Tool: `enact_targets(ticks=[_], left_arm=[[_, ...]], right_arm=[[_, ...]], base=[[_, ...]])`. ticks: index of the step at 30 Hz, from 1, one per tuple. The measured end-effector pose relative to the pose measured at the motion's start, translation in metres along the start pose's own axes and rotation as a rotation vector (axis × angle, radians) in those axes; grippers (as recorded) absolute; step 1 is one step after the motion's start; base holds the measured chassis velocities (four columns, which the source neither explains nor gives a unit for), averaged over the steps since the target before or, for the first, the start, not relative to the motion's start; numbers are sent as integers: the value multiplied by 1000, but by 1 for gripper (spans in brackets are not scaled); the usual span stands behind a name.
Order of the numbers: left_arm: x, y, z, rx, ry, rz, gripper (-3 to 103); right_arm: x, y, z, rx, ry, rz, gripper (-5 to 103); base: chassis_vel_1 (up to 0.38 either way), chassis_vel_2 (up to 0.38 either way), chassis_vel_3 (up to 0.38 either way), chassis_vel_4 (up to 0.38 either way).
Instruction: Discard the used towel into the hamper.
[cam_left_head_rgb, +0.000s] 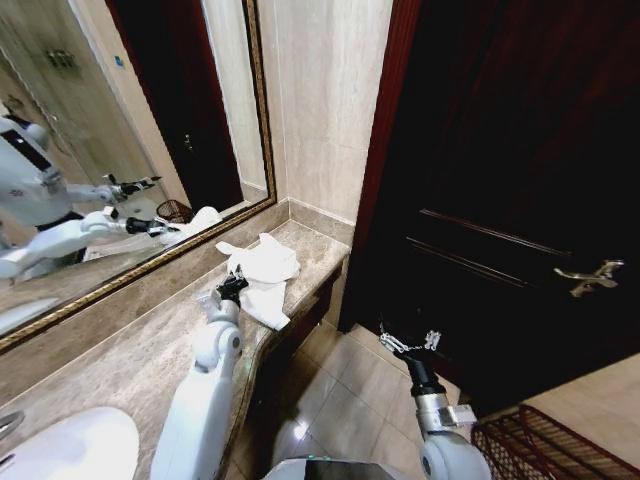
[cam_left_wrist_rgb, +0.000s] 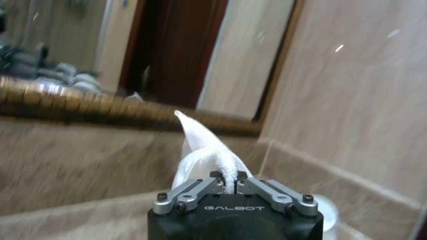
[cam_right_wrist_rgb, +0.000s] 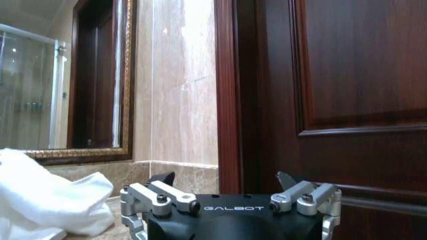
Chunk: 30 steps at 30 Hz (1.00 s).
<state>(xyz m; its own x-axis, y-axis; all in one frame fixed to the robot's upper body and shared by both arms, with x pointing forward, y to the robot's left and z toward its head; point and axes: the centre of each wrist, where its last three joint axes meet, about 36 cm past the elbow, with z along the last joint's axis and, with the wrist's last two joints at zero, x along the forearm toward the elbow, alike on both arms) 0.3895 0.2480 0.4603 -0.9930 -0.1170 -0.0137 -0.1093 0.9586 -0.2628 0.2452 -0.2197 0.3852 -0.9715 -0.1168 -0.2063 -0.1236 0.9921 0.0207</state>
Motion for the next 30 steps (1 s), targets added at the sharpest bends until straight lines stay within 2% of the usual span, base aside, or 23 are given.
enact_targets(ticks=[1,2,4,6,8,13,16,17,20,30], left_arm=[[5,1,1,-18,-38,18,5],[5,1,1,-18,-38,18,5],[16,2,-1,-55,-112,50,5],[19,1,-2,-55,-124,54,5],[33,-6,-8,-40,-165,70,5],[54,-19,-11,-55,-193,87,5],[71,-29,-12,-91,-237,89,5],[71,-29,-12,-91,-237,89,5],[87,-30,-21,-153,-293,74,5],[112,-32,-22,-192,-348,40,5]], right_arm=[[1,0,0,-1,-1,-1,100],[1,0,0,-1,-1,-1,100],[2,1,0,-2,-3,-4,100],[2,2,1,-3,-4,-4,100],[3,4,0,-7,-8,-4,100],[3,11,-4,-26,-17,-11,100],[2,14,-4,-33,-41,-28,100],[2,14,-4,-33,-41,-28,100],[0,14,-7,-25,-82,-41,100],[-4,15,-13,-26,-147,-20,100]], base=[[0,0,0,0],[0,0,0,0],[0,0,0,0],[0,0,0,0],[0,0,0,0],[0,0,0,0],[0,0,0,0],[0,0,0,0],[0,0,0,0],[0,0,0,0]])
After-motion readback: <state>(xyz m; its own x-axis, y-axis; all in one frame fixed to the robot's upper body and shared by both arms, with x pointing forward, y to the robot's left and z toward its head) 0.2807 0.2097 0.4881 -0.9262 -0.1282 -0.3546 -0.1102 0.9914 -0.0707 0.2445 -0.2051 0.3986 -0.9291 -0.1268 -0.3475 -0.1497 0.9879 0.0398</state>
